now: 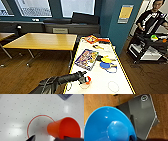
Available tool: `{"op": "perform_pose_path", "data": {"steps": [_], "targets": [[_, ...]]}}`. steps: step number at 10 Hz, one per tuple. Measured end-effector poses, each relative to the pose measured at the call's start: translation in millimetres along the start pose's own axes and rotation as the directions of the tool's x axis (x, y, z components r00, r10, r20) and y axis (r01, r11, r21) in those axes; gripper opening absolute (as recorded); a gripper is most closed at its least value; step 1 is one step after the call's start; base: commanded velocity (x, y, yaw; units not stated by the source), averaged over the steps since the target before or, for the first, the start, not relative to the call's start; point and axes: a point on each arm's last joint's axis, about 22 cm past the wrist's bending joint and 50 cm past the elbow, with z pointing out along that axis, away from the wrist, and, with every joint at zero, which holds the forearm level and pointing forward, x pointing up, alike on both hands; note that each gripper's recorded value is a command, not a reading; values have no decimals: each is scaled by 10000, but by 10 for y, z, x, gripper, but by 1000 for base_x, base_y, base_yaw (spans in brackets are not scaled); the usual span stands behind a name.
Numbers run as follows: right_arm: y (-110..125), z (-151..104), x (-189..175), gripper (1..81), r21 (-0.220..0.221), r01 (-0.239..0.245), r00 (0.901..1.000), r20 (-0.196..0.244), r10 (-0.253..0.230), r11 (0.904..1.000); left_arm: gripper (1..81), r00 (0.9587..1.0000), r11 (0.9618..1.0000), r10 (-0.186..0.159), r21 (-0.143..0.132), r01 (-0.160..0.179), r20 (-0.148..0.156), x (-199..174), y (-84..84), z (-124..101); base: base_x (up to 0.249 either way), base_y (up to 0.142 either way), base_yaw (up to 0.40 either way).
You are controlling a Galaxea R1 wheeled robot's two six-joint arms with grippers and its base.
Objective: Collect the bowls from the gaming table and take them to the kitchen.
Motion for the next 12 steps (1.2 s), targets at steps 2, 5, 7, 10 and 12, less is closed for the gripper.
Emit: {"op": "perform_pose_path", "data": {"steps": [2, 5, 7, 10, 12], "targets": [[0, 0, 0, 10, 0, 0, 10000, 0, 0, 10000, 811, 9999, 10000, 14, 55, -15, 154, -114, -47, 60, 0, 0, 0], [-3, 2, 0, 10, 4, -5, 10000, -2, 5, 10000, 811, 9996, 10000, 79, -9, -79, 265, -204, 13, 87, 0, 0, 0], [2, 1, 4, 10, -6, 3, 10000, -6, -3, 10000, 811, 9996, 9999, 100, -18, -99, 277, -214, 24, 87, 0, 0, 0], [0, 4, 41, 10, -5, 23, 10000, -47, -23, 10000, 811, 9994, 9996, 263, 60, -265, 226, -274, -15, 136, 0, 0, 0], [-1, 6, 47, 10, -4, 32, 10000, -54, -32, 10000, 10, 9983, 9983, 576, 92, -577, 106, -296, 52, 143, 0, 0, 0]]}}
